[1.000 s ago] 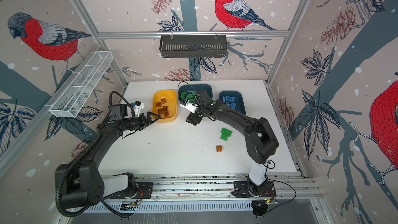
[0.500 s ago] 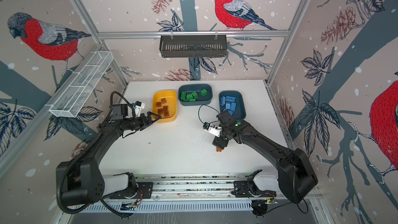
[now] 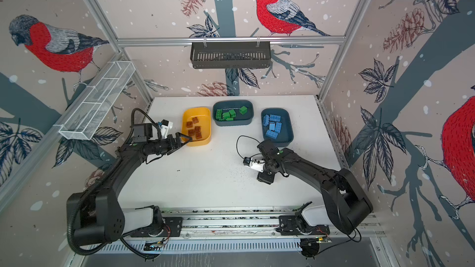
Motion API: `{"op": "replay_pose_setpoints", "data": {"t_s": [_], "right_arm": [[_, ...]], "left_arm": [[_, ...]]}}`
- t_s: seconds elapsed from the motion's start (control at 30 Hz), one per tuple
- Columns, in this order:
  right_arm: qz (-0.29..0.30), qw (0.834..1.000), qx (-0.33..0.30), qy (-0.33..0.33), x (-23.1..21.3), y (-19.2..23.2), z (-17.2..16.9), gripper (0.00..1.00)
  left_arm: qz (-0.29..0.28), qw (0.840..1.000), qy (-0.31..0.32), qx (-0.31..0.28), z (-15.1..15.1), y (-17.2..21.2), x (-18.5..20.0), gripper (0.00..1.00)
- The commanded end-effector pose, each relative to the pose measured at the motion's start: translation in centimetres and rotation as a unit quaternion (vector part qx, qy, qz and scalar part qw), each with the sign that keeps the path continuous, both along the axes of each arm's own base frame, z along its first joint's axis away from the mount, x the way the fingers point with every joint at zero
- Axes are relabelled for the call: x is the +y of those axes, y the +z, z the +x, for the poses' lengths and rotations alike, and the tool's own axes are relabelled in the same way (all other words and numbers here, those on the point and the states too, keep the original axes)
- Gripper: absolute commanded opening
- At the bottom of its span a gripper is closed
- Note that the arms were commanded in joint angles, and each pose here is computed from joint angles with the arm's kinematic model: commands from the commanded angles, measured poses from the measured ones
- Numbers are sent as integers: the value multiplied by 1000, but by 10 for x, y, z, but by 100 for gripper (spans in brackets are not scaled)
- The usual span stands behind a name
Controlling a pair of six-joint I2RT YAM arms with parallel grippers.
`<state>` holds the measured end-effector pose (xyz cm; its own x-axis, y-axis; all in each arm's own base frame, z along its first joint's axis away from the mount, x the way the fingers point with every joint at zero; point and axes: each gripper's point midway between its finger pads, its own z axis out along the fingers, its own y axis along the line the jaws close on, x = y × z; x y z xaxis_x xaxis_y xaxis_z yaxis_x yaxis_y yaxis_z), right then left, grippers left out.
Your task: Sort the legos into containers by color
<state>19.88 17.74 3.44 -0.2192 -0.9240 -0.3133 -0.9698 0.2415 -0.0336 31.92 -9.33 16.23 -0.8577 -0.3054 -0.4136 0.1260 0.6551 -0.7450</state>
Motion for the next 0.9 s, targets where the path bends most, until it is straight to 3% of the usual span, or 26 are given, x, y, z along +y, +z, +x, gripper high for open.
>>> {"op": "replay_pose_setpoints", "data": {"t_s": [0.0, 0.13, 0.27, 0.47, 0.6, 0.7, 0.87], "right_arm": [[-7, 1000, -5, 10, 1, -5, 2, 55], [-14, 1000, 13, 15, 5, -14, -1, 44], [-4, 1000, 19, 9, 12, -5, 4, 22], [109, 994, -16, 8, 64, 54, 38, 21], [229, 972, -45, 22, 122, 108, 69, 20], [289, 955, -62, 29, 163, 134, 93, 20], [345, 936, -58, 43, 231, 157, 125, 20]], "left_arm": [[-5, 1000, -5, -11, 1, 4, -2, 97], [-5, 1000, -6, -12, 1, 4, -2, 97], [-1, 1000, -8, -15, 0, 7, -2, 97], [7, 1000, -9, -17, 2, 12, 0, 97], [15, 1000, -10, -18, 3, 16, 2, 97], [19, 1000, -6, -20, 5, 19, 4, 97], [25, 999, 2, -23, 5, 22, 9, 97]]}}
